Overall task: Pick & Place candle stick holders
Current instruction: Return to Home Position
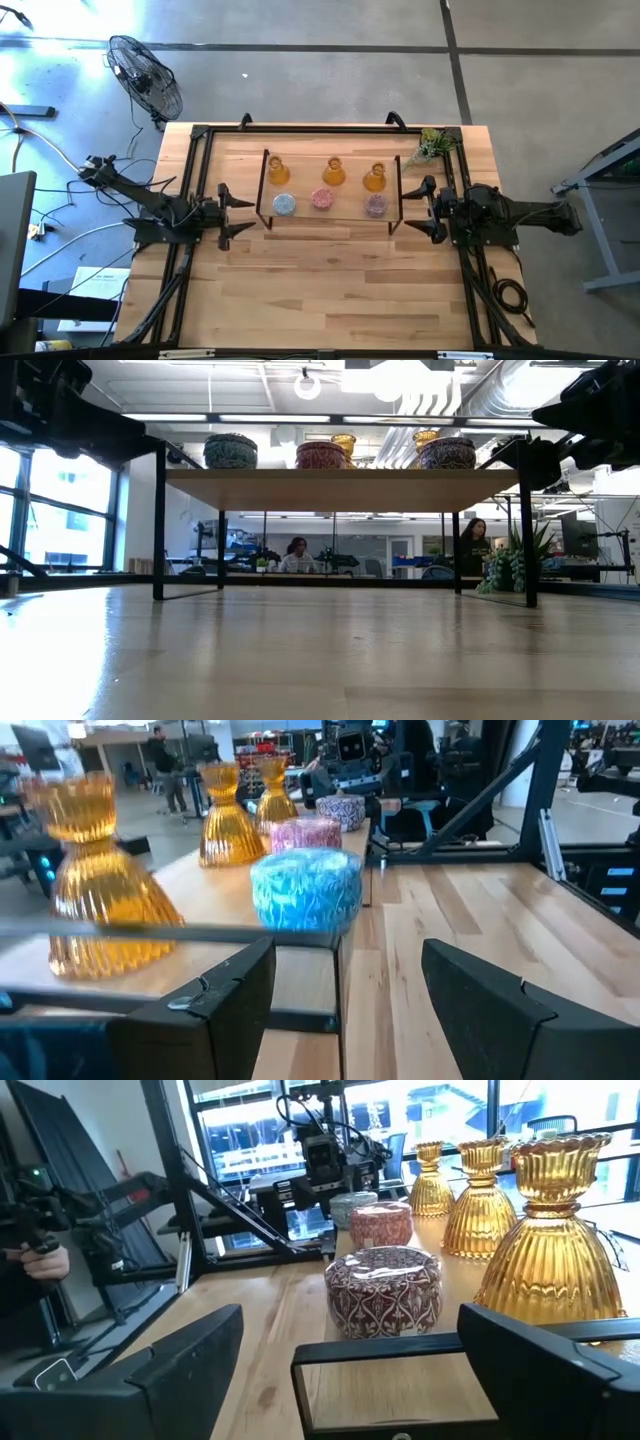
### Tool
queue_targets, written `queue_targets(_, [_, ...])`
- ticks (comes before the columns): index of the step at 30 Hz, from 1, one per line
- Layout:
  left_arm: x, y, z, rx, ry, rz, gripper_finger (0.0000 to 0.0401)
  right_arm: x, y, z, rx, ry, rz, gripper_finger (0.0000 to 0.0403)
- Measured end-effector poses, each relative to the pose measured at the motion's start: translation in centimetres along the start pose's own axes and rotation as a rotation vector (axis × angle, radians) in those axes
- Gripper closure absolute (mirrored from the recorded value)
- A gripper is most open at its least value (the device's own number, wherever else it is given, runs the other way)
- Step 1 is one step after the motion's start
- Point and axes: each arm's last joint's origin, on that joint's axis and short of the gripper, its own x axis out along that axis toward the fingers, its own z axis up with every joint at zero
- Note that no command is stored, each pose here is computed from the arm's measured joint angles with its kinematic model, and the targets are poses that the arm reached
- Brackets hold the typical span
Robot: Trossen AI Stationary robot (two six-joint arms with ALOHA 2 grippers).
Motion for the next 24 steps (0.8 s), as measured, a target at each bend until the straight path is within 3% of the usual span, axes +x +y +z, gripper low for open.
queue_targets(6, [-0.01, 0.09, 0.29, 0.012, -0.002, 0.028, 0.0153, 0.0, -0.01, 0.01, 0.0, -0.002, -0.002, 0.0054])
queue_targets(12, [-0.11, 0.24, 0.51, 0.009, -0.017, 0.053, 0.0172, 0.0, 0.0, 0.04, 0.008, -0.004, -0.001, 0.0098])
queue_targets(19, [-0.27, 0.34, 0.81, 0.01, -0.04, 0.047, 0.0253, 0.01, 0.09, 0.05, 0.027, -0.003, 0.027, 0.0174])
queue_targets(24, [-0.27, 0.33, 0.75, 0.014, -0.035, 0.046, 0.0328, 0.0, 0.11, 0.1, 0.028, -0.007, 0.034, 0.0268])
